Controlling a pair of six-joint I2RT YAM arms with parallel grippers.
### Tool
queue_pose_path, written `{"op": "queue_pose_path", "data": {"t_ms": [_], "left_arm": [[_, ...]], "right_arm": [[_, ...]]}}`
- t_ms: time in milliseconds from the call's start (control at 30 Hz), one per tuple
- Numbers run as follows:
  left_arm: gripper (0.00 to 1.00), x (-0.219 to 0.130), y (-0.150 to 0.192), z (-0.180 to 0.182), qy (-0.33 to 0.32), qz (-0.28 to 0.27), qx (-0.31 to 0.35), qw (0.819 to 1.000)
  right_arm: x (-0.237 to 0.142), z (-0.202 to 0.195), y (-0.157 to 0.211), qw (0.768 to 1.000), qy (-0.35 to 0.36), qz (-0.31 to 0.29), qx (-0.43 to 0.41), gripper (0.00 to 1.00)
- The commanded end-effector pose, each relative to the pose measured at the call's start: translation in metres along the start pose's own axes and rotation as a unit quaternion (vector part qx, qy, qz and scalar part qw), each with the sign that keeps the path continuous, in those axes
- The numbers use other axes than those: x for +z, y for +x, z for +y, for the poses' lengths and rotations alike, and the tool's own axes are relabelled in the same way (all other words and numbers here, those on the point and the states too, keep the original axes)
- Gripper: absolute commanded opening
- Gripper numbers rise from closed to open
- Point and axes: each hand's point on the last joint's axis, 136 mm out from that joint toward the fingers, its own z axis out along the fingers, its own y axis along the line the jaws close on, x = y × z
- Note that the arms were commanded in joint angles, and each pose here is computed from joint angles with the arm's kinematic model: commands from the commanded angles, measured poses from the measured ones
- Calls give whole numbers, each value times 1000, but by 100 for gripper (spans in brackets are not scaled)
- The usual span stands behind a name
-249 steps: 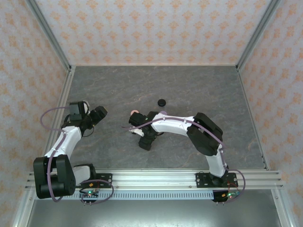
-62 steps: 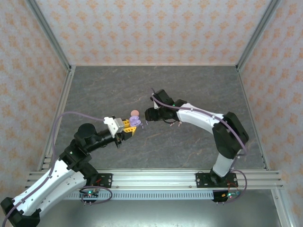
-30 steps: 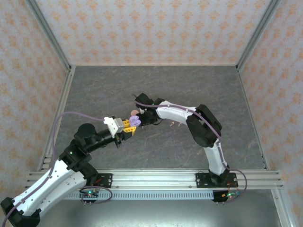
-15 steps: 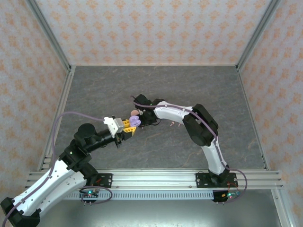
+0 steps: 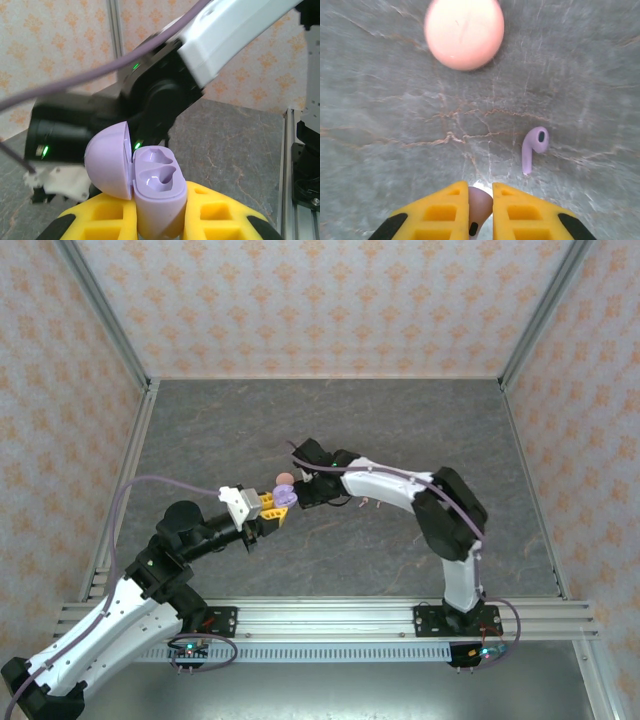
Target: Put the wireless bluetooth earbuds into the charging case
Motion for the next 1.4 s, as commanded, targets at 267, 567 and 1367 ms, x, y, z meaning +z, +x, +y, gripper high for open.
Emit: {"op": "queue_pose_path", "data": {"t_ms": [267,567,1367], "left_arm": [[0,18,-15,7,-1,-41,-45,998],[0,33,-24,9,14,-50,-72,996],[0,34,-34,-4,50,-58,-73,994]], "right_arm": [[-198,27,-57,939,-119,-321,-44,14],[-293,78,-33,857,-249,-432,-130,14],[-253,108,-16,864,-229,-403,-197,14]]}}
